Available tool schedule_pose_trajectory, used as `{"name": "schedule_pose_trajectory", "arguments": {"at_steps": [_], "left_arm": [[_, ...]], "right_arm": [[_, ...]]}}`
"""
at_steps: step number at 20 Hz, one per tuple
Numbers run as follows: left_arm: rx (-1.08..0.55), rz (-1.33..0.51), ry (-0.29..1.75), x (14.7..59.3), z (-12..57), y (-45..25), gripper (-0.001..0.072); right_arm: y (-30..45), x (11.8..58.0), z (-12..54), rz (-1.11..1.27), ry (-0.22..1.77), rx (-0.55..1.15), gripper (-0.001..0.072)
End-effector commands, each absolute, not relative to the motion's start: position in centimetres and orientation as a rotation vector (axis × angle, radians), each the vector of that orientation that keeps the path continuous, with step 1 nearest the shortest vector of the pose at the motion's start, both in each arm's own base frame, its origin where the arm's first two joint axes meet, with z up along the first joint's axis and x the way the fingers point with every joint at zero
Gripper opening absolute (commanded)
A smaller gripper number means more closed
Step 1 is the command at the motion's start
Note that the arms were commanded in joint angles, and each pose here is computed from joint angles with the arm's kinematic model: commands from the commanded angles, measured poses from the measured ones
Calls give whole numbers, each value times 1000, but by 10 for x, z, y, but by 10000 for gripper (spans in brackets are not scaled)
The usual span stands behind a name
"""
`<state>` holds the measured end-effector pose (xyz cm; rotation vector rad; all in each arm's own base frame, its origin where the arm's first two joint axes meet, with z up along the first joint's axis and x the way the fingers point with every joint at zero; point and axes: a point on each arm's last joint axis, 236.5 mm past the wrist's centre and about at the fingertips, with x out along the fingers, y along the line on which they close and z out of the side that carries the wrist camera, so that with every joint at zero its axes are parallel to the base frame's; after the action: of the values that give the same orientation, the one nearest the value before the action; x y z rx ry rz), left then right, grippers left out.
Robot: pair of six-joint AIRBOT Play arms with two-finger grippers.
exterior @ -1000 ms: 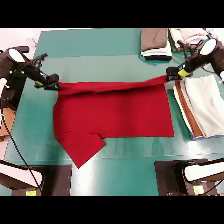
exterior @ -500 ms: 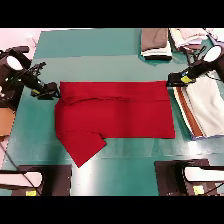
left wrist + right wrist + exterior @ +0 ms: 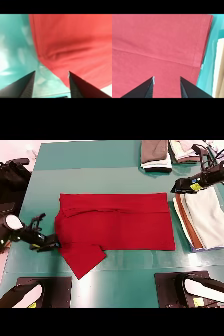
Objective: Fold the shirts.
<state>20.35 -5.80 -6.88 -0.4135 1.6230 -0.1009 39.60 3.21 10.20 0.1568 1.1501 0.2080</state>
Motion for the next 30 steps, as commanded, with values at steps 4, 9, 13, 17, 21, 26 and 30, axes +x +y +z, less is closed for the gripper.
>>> {"name": "schedule_pose_trajectory", "arguments": {"at_steps": [4, 9, 13, 17, 21, 26, 30], "left_arm": [[-705, -169, 1549, 189, -95, -108, 482], [-695, -249, 1455, 208, -72, -116, 21], [-597, -280, 1348, 220, -34, -108, 21], [-559, -292, 1379, 208, -34, -106, 21], [-542, -282, 1381, 208, -36, -103, 21], [-540, -282, 1380, 208, -36, -102, 21], [-534, -280, 1379, 208, -37, -101, 22]], "right_arm": [[35, 395, 107, 216, 1137, 163, 381], [37, 373, 91, 246, 1209, 212, 381], [8, 299, 29, 145, 1395, 330, 382], [-8, 210, -34, 19, 1562, 542, 521], [-5, 161, -73, -71, 1621, 705, 520], [15, 181, -85, -54, 1519, 824, 503], [29, 193, -90, -8, 1512, 768, 477]]}}
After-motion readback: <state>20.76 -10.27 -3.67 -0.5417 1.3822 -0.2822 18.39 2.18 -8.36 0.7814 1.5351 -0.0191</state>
